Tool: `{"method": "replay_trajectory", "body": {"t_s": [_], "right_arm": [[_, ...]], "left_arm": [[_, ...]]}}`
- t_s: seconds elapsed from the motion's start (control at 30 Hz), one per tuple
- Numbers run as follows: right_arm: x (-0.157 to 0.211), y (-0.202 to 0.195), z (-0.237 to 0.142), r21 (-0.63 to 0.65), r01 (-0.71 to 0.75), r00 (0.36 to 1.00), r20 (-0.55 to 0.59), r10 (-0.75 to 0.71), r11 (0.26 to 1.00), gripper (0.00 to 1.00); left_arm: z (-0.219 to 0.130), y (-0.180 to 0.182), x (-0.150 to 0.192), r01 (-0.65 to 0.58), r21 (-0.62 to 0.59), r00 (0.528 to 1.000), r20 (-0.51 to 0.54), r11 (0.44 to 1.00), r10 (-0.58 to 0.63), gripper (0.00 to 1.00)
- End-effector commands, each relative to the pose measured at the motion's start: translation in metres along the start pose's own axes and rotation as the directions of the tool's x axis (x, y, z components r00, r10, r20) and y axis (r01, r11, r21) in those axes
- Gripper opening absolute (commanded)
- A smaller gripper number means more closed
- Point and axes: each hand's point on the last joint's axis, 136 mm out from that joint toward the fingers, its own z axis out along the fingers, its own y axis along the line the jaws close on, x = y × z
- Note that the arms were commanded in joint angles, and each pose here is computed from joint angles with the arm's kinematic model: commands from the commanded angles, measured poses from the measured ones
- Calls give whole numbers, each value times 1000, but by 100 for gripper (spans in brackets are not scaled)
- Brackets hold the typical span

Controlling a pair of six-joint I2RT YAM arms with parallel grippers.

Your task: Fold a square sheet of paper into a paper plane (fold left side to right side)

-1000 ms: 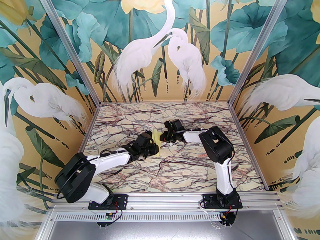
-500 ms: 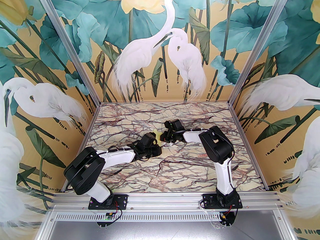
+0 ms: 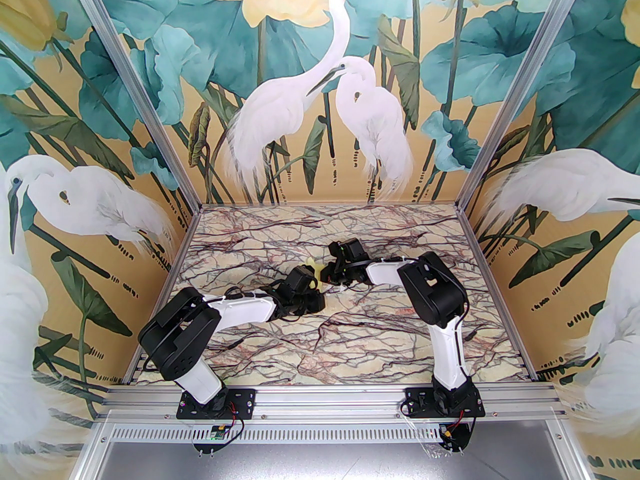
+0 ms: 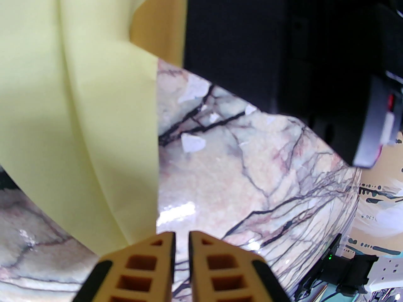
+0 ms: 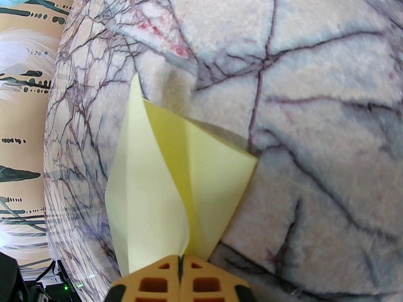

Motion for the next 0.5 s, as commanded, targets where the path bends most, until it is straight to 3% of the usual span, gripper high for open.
{"method": "replay_trajectory", "body": {"t_s": [0.0,0.47], "right_arm": [[9,-17,8,39,-21,999,-23,22,999,0],[8,-17,8,39,-24,999,-20,25,999,0]], "left_arm": [[5,13,8,-11,-45,1000,-15,999,10,16],[11,22,18,-1,-56,999,-36,998,-1,16]]}}
